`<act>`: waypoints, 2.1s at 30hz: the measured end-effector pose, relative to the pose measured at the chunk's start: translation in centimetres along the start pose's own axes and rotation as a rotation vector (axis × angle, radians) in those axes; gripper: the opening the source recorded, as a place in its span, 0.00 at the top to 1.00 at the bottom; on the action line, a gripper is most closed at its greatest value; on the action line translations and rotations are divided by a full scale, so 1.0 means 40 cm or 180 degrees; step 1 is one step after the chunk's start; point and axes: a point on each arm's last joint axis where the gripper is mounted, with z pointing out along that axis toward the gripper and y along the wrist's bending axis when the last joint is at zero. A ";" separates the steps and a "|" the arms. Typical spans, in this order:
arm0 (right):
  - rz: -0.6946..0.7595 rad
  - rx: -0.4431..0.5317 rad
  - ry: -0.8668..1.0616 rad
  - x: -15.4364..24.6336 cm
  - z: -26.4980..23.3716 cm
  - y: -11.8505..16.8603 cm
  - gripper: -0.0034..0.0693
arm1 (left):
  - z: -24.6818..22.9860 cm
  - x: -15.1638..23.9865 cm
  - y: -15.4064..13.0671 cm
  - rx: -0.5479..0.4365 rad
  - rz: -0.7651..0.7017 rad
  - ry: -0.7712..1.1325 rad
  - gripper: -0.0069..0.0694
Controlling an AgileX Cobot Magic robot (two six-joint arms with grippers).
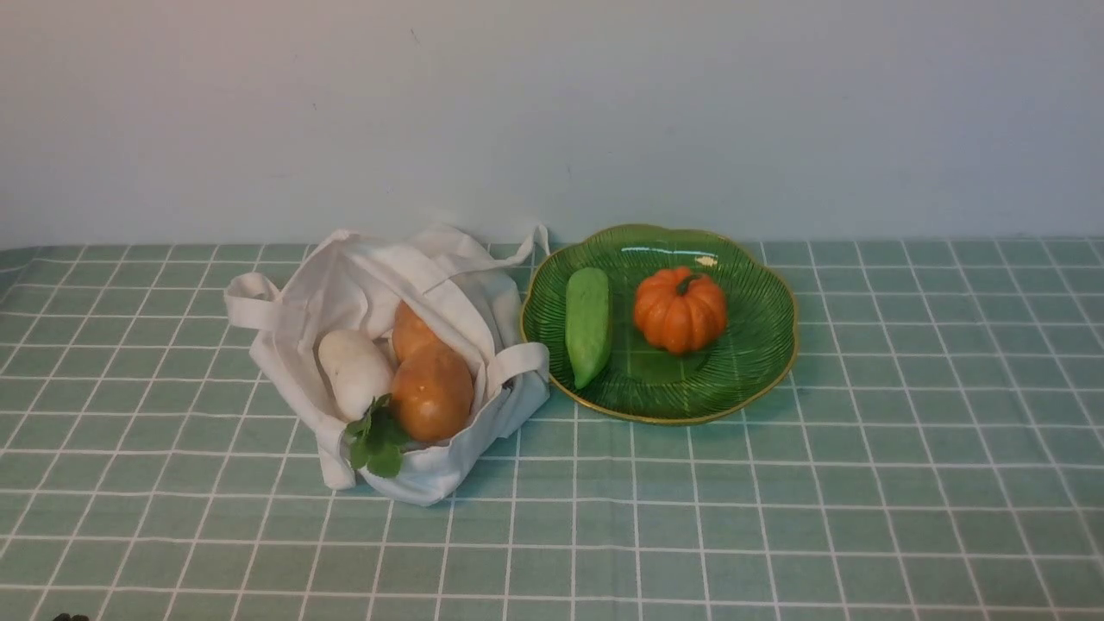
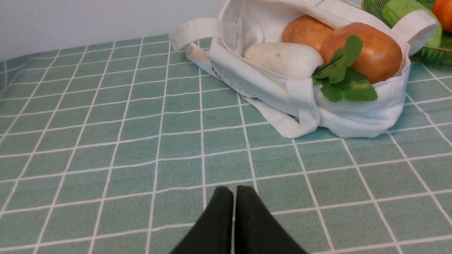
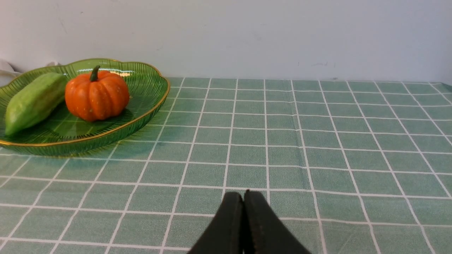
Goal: Take vegetables from cloth bag on blue coffee tablecloth place on plate.
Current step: 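Reach into the cloth bag and grasp the potato inside with the left gripper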
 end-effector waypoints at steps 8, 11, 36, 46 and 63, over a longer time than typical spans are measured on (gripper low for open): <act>0.0000 0.0000 0.0000 0.000 0.000 0.000 0.98 | 0.000 0.000 0.000 0.0000 0.0000 0.0000 0.92; 0.0000 0.0000 0.0000 0.000 0.000 0.000 0.98 | 0.000 0.000 0.000 0.0000 0.0000 0.0000 0.92; 0.0000 0.0000 0.0000 0.000 0.000 0.000 0.98 | -0.003 -0.006 -0.033 0.0477 -0.1973 0.0064 0.92; 0.0000 0.0000 0.0000 0.000 0.000 0.000 0.98 | -0.013 -0.045 -0.062 0.1188 -0.4358 0.0078 0.92; 0.0000 0.0000 0.0000 0.000 0.000 0.000 0.98 | 0.059 -0.319 -0.089 0.1351 -0.2232 0.1130 0.92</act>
